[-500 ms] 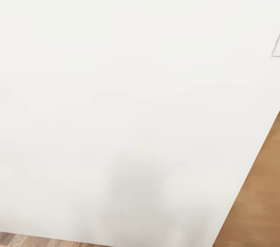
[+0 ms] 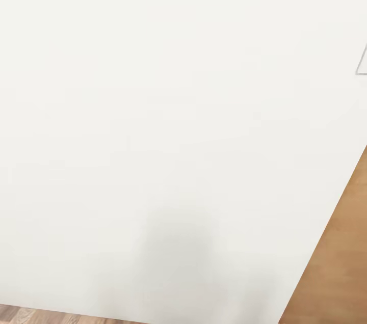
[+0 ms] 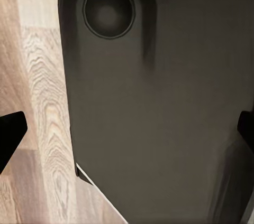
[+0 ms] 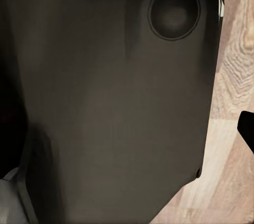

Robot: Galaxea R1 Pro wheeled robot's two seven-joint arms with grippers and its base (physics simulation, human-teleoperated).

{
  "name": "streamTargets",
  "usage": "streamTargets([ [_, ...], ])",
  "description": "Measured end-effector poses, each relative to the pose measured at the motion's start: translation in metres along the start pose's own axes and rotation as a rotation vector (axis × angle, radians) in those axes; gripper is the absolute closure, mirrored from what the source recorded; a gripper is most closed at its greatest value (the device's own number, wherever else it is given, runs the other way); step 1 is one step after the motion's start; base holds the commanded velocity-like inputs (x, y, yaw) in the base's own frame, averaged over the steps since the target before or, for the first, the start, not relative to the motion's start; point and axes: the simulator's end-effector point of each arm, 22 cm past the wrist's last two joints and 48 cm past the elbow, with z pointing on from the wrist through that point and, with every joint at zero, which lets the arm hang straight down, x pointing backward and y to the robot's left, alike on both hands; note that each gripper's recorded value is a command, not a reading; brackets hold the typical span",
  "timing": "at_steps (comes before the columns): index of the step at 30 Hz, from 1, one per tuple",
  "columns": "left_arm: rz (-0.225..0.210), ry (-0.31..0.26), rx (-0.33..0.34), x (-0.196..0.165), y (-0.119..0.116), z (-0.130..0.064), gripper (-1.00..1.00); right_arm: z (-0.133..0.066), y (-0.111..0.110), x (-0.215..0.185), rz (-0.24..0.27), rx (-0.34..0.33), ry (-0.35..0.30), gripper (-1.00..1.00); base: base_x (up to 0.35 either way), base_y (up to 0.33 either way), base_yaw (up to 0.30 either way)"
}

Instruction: Put all the toys in the child's room - the three board games (two on the bed and one on the table), the two jigsaw puzzles on the table, and the tennis ball on the table - inside the toy box on the table in the child's room.

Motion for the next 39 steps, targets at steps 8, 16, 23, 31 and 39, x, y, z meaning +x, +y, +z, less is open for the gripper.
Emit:
streamTargets([
  [8,-0.001,0.001,-0.001,0.0005,0.0004,0.0,-1.0,0.0,0.0007,0.0002,0.0,-0.001,0.0,-1.0,0.0,0.0,0.0],
  [16,0.0,0.001,-0.001,0.0004,0.0005,0.0,-1.0,0.0,0.0001,-0.0007,0.002,0.0,-0.004,-1.0,0.0,0.0,0.038],
  [23,0.0,0.0,-0.001,0.0004,0.0005,0.0,-1.0,0.0,0.0021,-0.0008,-0.01,-0.003,-0.004,-1.0,0.0,0.0,0.235],
  [31,0.0,0.001,-0.001,0.0005,0.0005,0.0,-1.0,0.0,0.0019,-0.0007,-0.007,-0.003,-0.004,-1.0,0.0,0.0,0.271],
  [39,-0.013,-0.012,0.007,-0.0024,-0.0049,0.0,-1.0,0.0,0.0018,-0.0001,0.001,-0.002,-0.002,-1.0,0.0,0.0,0.274],
])
